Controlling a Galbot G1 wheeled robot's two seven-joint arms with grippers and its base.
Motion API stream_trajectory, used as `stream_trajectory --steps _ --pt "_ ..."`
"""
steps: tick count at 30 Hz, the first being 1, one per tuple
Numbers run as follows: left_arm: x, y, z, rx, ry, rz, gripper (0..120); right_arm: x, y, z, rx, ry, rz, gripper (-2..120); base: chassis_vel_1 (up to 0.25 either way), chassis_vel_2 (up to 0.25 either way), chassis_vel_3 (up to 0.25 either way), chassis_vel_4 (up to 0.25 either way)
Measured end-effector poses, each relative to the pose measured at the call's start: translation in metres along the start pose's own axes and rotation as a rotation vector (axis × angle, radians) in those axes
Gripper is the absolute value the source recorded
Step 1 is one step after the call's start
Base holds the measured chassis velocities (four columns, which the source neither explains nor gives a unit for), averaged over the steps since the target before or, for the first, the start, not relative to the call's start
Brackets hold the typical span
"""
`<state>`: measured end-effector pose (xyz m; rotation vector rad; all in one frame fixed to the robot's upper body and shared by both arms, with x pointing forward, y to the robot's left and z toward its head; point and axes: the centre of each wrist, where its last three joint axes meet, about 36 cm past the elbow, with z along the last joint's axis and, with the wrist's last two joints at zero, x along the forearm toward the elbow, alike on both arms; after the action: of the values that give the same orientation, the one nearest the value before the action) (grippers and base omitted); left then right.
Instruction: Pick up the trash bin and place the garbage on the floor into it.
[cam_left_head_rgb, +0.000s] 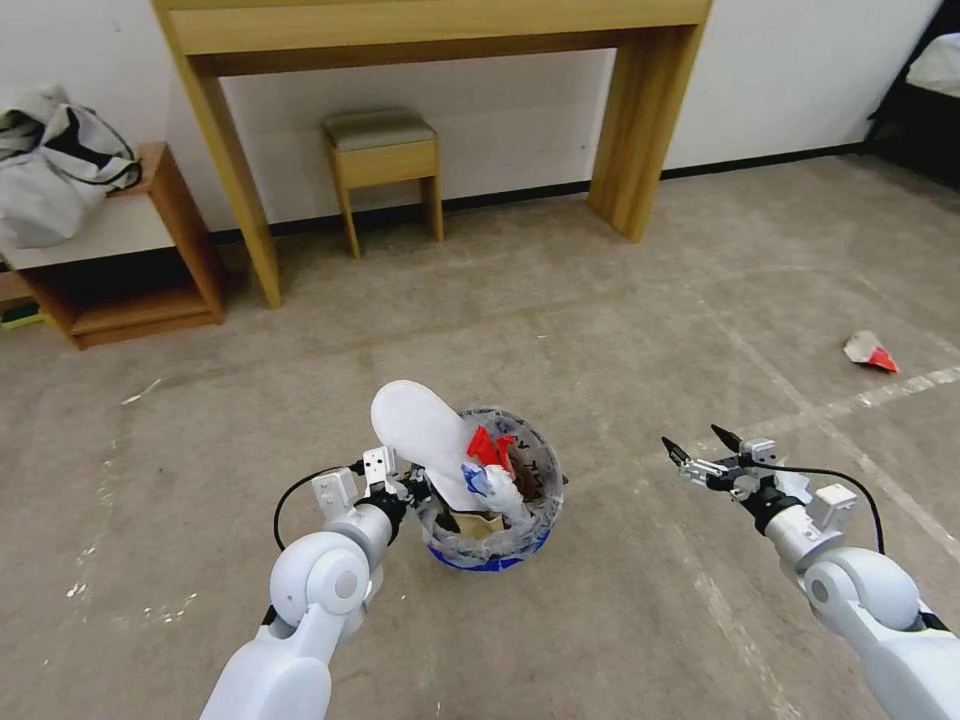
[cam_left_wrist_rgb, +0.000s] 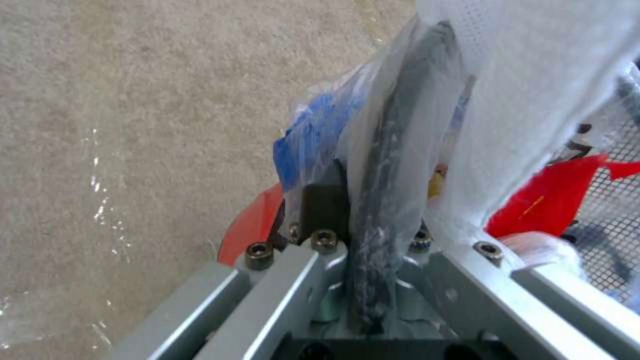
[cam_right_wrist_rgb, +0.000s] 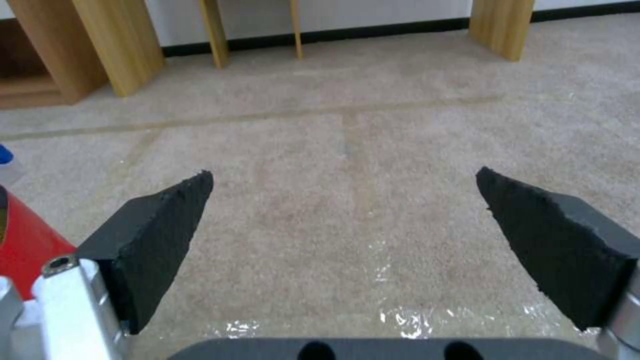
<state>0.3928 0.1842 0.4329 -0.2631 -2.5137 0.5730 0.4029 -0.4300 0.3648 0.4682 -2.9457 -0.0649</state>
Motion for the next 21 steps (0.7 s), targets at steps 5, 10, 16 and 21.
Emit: stream_trajectory --steps 5,10,16,21 --pt "0.0001 0.0003 -0.0004 0.003 -0.003 -0.004 1 -0.0006 -0.0011 0.0009 0.002 -0.003 0.010 100 0.000 0.000 0.000 0.000" --pt "0.0005 0.0015 0.0004 0.004 -0.002 -0.009 1 -0.0008 -0.0022 0.0017 0.011 -0.001 0.013 100 0.000 0.000 0.000 0.000" --pt "0.0008 0.0024 0.0004 0.004 -0.003 -0.012 1 -0.0009 -0.0052 0.0017 -0.021 0.009 -0.008 100 0.000 0.000 0.000 0.000" --pt "0.0010 0.0031 -0.0001 0.003 -0.006 -0.013 1 -0.0011 -0.0097 0.0046 -0.040 0.005 -0.011 100 0.000 0.000 0.000 0.000"
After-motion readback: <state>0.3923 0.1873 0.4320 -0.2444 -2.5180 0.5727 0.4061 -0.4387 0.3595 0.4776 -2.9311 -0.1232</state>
